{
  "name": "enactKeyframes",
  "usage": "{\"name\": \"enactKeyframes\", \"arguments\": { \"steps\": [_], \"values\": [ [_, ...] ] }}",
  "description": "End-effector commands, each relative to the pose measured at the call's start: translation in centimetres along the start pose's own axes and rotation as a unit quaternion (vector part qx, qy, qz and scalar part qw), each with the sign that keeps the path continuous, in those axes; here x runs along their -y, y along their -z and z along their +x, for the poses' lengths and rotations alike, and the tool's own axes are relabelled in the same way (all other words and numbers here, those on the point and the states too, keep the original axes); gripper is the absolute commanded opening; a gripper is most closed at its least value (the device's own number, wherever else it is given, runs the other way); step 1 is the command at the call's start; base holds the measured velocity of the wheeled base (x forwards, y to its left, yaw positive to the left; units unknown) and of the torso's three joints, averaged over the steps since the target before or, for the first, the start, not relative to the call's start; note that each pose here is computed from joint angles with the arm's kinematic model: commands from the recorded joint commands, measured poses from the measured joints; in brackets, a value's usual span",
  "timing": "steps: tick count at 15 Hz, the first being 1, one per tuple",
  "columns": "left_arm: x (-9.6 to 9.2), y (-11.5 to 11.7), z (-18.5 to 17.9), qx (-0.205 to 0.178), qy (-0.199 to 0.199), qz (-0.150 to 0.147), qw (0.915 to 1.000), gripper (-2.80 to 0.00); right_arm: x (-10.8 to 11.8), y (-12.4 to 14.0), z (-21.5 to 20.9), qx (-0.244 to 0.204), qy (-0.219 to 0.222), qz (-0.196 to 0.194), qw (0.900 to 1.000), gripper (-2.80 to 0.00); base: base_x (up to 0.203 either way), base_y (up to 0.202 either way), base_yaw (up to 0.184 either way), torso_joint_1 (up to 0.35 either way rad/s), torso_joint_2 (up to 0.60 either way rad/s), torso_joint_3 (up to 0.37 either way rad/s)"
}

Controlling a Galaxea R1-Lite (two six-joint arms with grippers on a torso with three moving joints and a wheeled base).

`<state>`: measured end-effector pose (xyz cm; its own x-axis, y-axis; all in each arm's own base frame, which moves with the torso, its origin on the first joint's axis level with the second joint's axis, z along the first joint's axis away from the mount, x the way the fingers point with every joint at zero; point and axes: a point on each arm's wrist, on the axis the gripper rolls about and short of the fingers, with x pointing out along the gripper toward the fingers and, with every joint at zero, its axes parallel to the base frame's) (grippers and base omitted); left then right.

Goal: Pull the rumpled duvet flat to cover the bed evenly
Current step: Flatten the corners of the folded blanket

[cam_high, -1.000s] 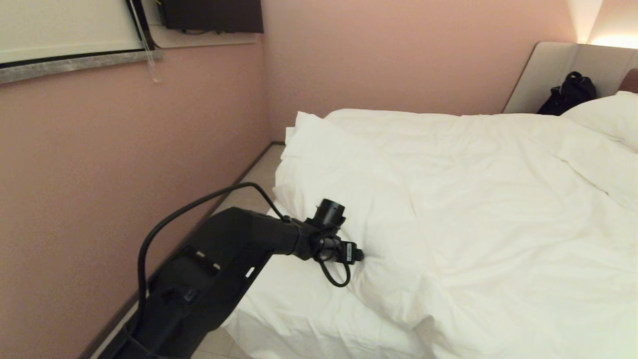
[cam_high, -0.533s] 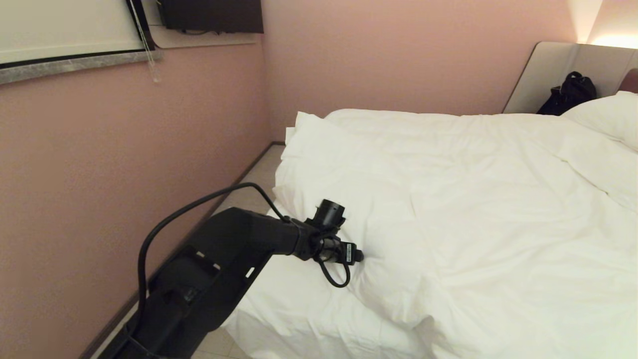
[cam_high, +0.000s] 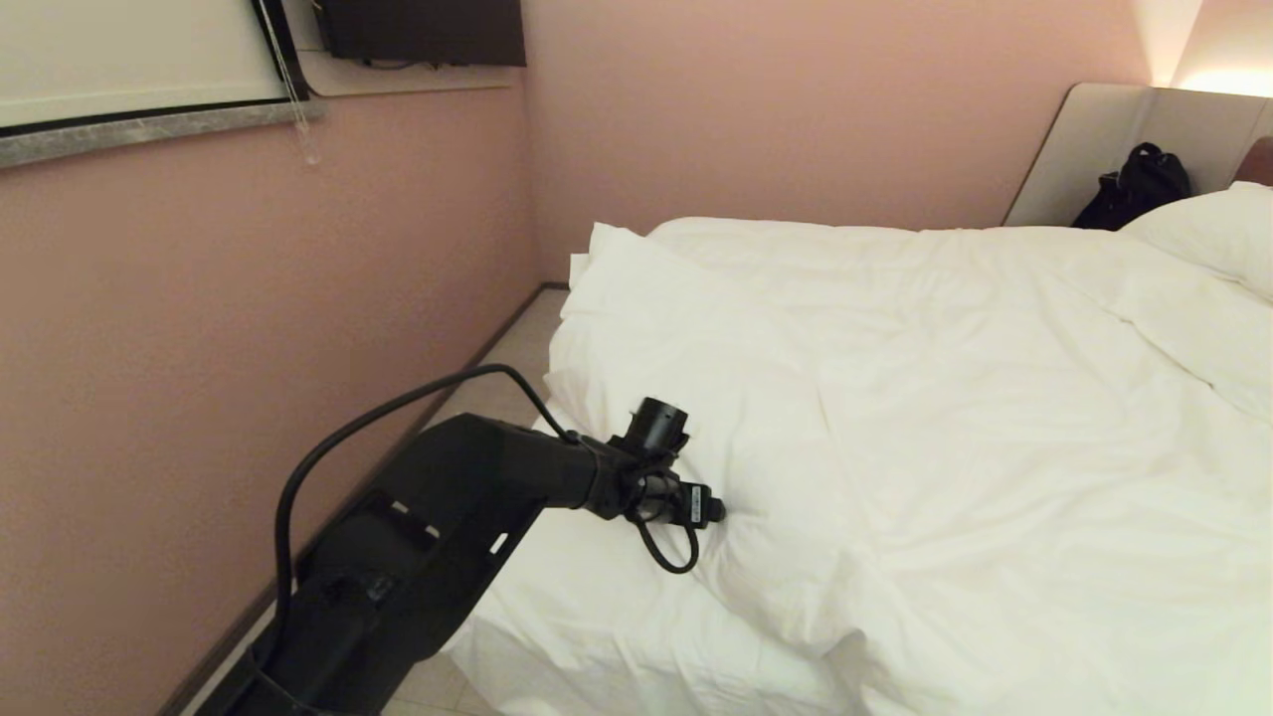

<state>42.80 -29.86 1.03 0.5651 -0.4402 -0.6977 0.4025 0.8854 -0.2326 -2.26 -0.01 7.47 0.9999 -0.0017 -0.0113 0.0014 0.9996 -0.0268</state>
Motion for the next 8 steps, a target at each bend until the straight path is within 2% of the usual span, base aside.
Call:
{"name": "enactKeyframes", "arguments": {
  "steps": [1, 2, 3, 4, 8],
  "values": [
    [0.00, 0.00, -0.01, 0.000, 0.000, -0.001, 1.0000, 0.00, 0.00, -0.06, -0.01, 0.004, 0.000, 0.000, 1.000, -2.80, 0.000, 0.000, 0.000, 0.000, 0.00, 0.000],
    [0.00, 0.02, -0.01, -0.001, 0.000, -0.001, 1.0000, 0.00, 0.00, -0.07, -0.01, 0.005, 0.000, 0.000, 1.000, -2.80, 0.000, 0.000, 0.000, 0.000, 0.00, 0.000],
    [-0.01, 0.03, 0.00, -0.001, 0.000, -0.001, 1.0000, -2.58, 0.00, -0.06, -0.01, 0.004, 0.000, 0.000, 1.000, -2.80, 0.000, 0.000, 0.000, 0.000, 0.00, 0.000],
    [0.01, -0.03, -0.01, 0.001, 0.001, -0.001, 1.0000, -2.80, 0.00, -0.08, -0.01, 0.005, 0.000, 0.000, 1.000, -2.80, 0.000, 0.000, 0.000, 0.000, 0.00, 0.000],
    [0.04, -0.10, -0.06, 0.003, 0.001, -0.002, 1.0000, -2.80, 0.00, -0.07, -0.01, 0.004, 0.000, 0.000, 1.000, -2.80, 0.000, 0.000, 0.000, 0.000, 0.00, 0.000]
  ]
}}
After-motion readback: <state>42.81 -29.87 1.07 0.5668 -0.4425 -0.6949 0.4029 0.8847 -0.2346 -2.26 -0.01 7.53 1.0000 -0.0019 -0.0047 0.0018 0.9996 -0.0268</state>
